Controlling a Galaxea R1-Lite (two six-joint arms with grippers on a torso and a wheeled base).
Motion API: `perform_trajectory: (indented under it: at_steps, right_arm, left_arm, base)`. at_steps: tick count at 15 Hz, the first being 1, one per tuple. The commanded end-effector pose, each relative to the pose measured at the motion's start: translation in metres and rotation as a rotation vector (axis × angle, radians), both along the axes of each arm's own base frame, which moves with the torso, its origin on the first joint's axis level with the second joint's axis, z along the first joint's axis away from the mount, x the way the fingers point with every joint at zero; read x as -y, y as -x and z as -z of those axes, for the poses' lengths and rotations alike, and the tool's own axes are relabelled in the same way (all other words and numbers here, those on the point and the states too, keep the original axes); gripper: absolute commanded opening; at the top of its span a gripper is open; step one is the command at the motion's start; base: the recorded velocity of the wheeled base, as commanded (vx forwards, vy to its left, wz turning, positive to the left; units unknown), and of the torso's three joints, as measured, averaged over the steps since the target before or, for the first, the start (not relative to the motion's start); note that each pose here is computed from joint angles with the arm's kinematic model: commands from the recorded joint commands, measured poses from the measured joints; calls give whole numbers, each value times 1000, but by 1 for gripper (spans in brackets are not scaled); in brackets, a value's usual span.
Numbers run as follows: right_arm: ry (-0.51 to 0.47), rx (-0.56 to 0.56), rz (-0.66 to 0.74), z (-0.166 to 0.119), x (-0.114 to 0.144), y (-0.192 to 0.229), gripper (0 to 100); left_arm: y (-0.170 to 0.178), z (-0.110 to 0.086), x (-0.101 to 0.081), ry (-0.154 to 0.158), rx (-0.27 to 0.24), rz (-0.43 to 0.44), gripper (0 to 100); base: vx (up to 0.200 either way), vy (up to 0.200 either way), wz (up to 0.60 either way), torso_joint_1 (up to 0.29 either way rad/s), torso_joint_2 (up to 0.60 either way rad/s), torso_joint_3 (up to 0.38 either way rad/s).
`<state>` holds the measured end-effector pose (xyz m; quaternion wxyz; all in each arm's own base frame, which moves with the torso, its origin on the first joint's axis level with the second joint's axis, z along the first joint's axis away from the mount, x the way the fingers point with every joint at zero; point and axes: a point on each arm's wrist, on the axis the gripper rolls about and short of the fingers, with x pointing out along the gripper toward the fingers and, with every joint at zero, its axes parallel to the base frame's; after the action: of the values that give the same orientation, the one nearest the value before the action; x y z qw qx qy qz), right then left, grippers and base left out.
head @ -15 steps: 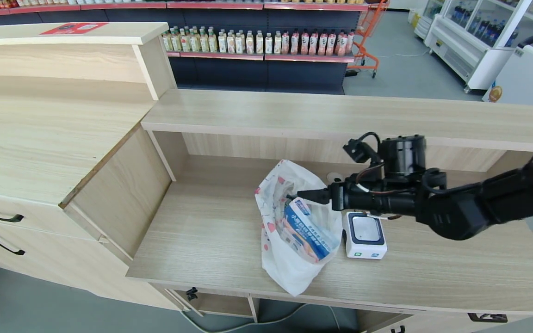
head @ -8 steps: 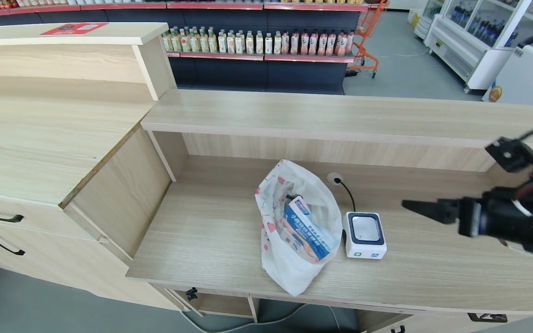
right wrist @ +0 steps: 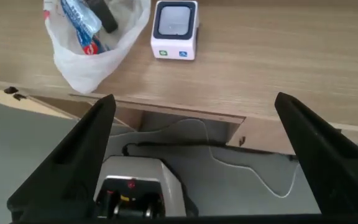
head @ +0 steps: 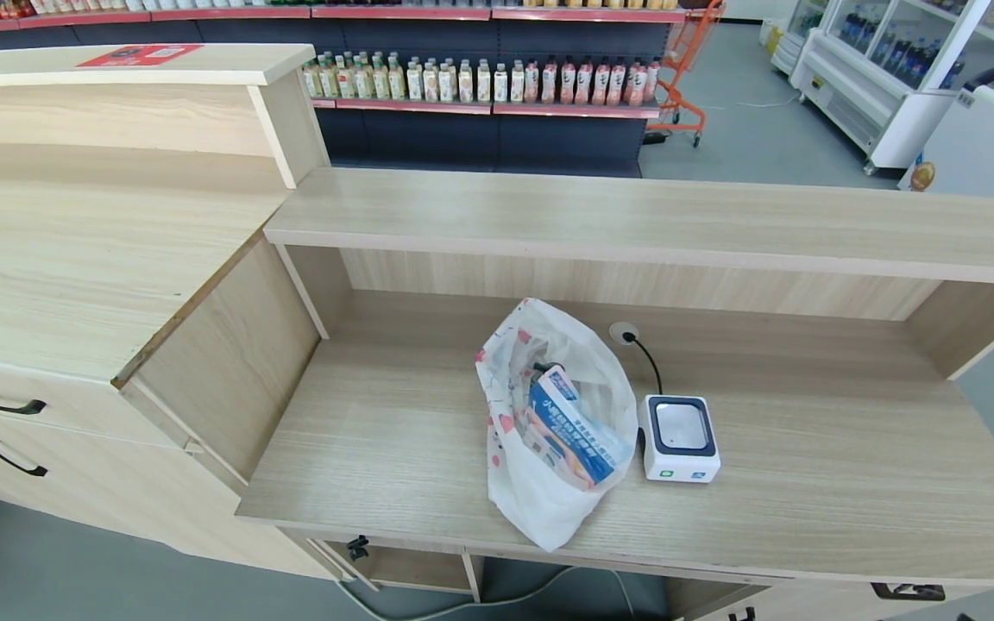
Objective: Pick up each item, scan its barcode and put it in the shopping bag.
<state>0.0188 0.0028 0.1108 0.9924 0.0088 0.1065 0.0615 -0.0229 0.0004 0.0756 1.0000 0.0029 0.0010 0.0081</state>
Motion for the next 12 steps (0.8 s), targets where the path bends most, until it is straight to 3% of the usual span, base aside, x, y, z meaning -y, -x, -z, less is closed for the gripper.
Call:
perform_trajectory:
  at_steps: [1,3,12]
  right_arm:
    - [73,192,50,27,-1,34,100]
    - [80,137,151,32,1,34,100]
    - [83,116,151,34,1,35,100]
  left_arm:
    - [0,0,0,1,0,-1,100]
    - [0,0,0,0,0,-1,100]
    - [0,0,0,1,0,-1,100]
  base:
    - [0,0,0,0,0,0]
    - [0,0,0,0,0,0]
    - [0,0,0,0,0,0]
